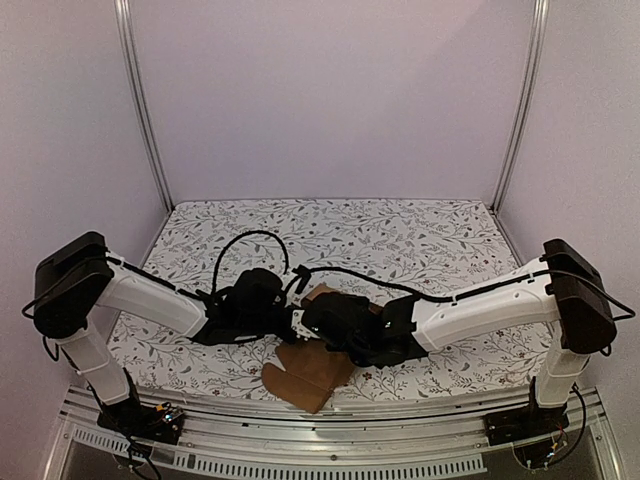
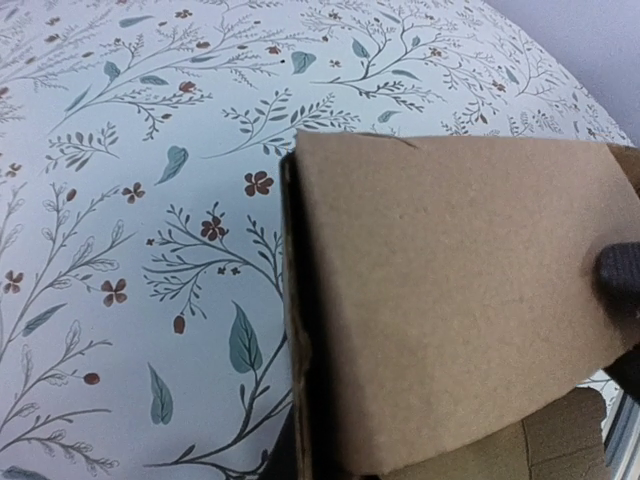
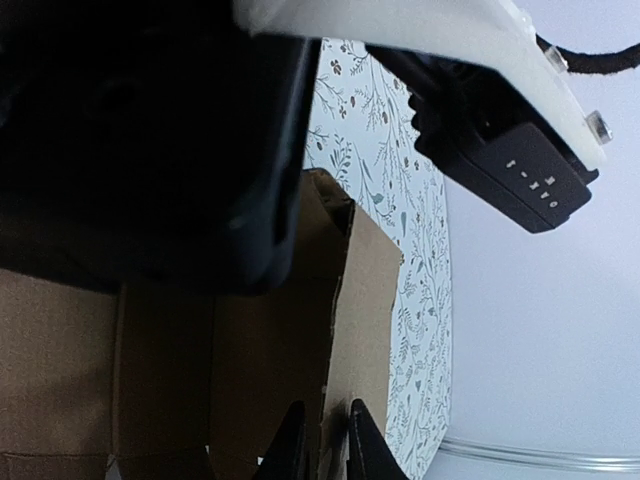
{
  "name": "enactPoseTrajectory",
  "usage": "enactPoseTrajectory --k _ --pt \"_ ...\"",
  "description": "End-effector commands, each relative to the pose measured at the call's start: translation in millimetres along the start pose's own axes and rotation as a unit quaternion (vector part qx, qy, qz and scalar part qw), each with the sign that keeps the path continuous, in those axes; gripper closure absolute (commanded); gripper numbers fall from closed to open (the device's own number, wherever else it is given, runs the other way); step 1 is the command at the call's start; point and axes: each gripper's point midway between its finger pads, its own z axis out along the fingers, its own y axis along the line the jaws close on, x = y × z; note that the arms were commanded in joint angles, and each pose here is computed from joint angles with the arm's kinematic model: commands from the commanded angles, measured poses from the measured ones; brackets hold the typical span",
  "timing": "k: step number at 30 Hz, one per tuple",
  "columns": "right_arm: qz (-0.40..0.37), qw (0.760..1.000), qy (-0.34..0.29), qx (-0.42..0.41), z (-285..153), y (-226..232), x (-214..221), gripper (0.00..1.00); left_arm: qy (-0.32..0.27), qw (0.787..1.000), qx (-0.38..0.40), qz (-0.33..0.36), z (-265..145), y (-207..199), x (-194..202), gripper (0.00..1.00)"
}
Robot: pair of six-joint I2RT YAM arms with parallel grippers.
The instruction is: Fold the paper box
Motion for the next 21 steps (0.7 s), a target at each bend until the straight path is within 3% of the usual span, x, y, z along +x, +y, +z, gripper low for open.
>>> enactPoseTrajectory --k 1,12,21 --pt "0.034 0.998 -0.012 -0.044 -5 15 -6 0.79 -0.023 0.999 0.018 0.015 0 -20 -19 1.0" --pt "0.149 0.981 -0.055 -0.107 -34 -3 -11 0.33 0.0 0.999 -0.015 0.049 -1 -12 -22 1.0" --pt "0.257 0.942 -0.094 -0.192 -67 -22 5 0.15 0.008 0.996 -0.048 0.074 -2 -1 -23 1.0"
